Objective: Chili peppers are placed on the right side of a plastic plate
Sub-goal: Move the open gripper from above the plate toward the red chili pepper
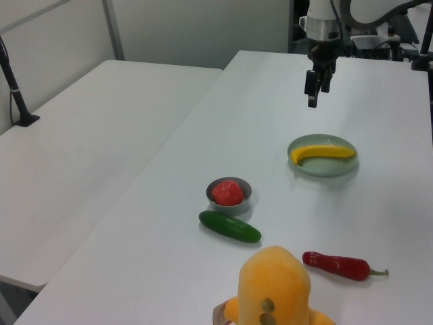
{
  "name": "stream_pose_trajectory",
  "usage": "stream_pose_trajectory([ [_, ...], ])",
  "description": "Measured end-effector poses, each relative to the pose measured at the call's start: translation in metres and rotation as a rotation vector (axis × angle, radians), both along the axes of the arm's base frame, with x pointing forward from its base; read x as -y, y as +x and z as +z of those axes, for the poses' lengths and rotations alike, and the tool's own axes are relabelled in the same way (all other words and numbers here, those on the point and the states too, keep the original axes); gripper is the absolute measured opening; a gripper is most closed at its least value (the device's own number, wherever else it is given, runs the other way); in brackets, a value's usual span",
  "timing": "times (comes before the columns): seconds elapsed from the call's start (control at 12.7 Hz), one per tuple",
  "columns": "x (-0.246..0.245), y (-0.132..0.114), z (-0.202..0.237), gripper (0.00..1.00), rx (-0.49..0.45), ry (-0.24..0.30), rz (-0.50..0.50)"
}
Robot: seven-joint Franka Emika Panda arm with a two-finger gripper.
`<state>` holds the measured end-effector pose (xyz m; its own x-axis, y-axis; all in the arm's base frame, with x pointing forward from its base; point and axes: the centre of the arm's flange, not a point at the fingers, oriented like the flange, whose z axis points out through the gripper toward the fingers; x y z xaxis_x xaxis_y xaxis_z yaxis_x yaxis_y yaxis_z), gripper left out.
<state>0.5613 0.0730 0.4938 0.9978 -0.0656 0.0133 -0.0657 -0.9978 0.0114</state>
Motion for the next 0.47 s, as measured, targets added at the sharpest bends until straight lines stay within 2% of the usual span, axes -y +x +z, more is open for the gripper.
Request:
stream_pose_trajectory([
  [0.08, 0.0000, 0.0000, 0.0000, 1.00, 0.000, 0.000, 0.000],
  [0.24, 0.0038, -0.0004, -0.0006, 1.00, -0.010, 0.006, 0.079],
  [0.47, 0.0067, -0.0001, -0.0006, 1.00, -0.010, 0.007, 0.087],
])
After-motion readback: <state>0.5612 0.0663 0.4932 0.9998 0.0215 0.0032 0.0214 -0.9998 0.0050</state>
